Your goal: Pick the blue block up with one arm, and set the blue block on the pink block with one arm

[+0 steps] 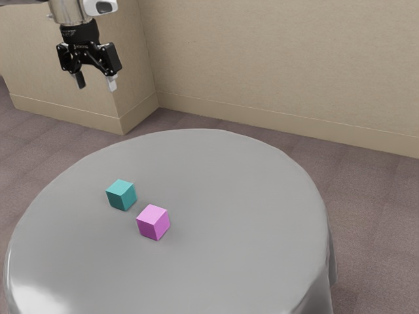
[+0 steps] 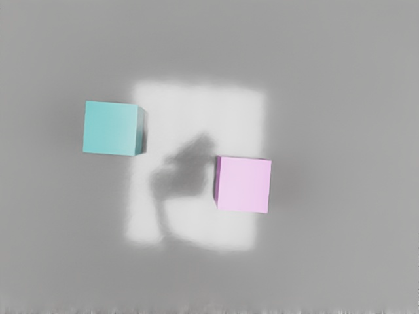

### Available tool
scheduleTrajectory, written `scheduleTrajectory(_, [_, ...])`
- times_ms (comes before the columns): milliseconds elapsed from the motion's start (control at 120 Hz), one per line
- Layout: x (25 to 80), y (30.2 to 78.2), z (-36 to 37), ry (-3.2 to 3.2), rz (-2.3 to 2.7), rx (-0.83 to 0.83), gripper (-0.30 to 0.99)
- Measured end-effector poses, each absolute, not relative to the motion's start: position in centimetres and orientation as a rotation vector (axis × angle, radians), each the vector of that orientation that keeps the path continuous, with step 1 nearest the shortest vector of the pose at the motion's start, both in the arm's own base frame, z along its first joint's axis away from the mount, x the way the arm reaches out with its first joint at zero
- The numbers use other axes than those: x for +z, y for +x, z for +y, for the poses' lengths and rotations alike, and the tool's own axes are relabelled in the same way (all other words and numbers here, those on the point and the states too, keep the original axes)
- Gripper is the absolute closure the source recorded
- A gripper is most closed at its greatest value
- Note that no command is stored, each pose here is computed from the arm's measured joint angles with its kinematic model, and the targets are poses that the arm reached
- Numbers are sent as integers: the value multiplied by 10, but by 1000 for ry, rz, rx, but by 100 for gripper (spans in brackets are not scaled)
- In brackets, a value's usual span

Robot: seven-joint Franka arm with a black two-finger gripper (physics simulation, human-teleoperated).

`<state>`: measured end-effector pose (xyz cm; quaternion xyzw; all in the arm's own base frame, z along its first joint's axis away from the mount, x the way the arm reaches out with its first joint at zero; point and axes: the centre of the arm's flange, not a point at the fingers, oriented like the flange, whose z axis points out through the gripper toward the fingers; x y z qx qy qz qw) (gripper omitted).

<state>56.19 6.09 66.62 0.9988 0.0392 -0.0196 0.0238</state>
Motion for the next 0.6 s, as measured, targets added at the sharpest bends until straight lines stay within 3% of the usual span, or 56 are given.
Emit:
scheduleTrajectory(233, [668,559,68,3074,144,-72,0])
scheduleTrajectory(325, [760,528,56,3084,107,185,0])
scheduleTrajectory(383, [787,513,41,3081,61,244,0])
scheduleTrajectory(600, [779,515,-16,3215,-96,164,0])
